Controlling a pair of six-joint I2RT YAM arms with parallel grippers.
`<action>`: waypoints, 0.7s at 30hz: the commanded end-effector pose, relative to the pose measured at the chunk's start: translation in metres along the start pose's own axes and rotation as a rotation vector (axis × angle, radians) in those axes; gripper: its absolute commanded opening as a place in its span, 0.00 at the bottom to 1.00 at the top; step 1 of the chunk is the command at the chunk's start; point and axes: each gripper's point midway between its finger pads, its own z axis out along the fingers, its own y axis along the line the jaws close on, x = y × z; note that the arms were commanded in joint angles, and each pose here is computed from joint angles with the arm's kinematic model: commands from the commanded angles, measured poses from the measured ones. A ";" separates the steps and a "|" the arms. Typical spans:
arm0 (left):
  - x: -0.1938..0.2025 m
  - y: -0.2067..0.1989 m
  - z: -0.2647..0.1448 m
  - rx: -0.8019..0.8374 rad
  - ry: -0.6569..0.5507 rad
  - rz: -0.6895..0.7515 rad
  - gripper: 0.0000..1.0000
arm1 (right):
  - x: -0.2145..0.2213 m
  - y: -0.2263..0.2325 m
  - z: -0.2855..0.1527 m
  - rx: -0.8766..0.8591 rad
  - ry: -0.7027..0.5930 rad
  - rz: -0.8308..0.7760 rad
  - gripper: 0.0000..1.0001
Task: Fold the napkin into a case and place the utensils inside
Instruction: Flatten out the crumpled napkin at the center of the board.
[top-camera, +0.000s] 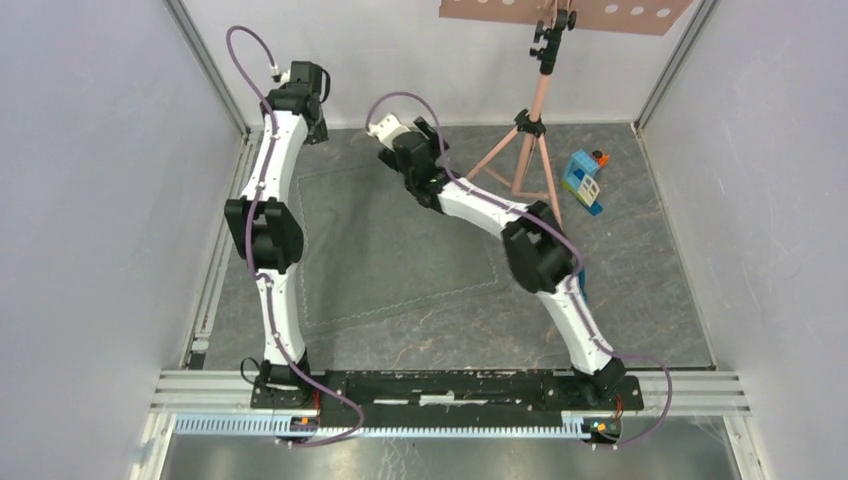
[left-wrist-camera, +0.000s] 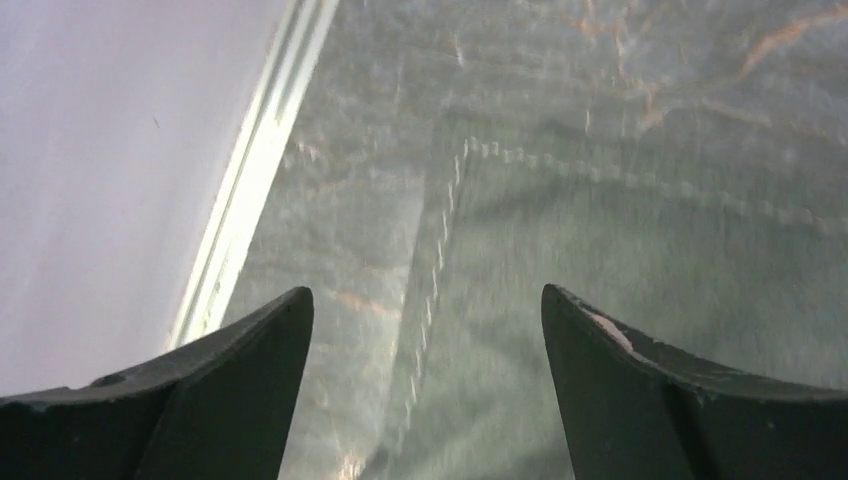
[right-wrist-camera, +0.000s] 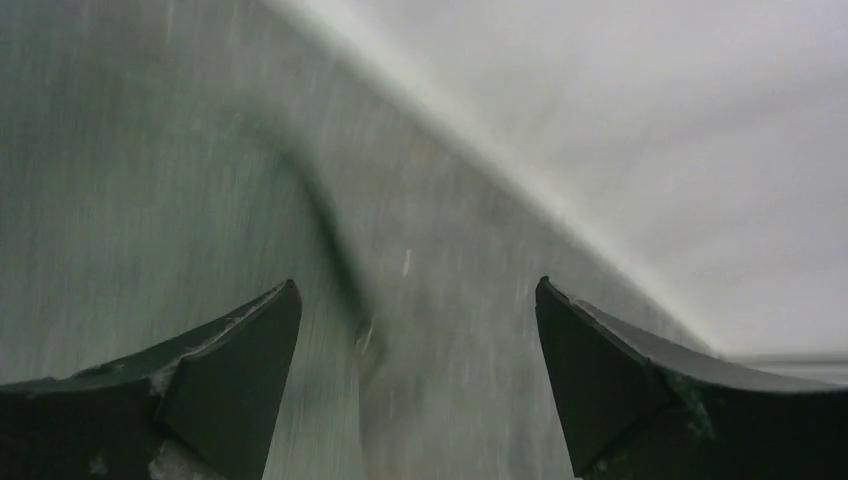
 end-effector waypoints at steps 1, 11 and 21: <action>0.000 0.024 -0.092 0.162 -0.043 -0.138 0.93 | -0.039 -0.037 -0.097 -0.126 -0.113 0.136 0.95; 0.128 -0.028 -0.088 0.540 0.213 -0.284 0.99 | 0.024 0.029 -0.197 -0.554 0.016 0.440 0.98; 0.242 -0.018 -0.035 0.443 0.530 -0.459 1.00 | 0.060 0.064 -0.224 -0.692 0.118 0.522 0.98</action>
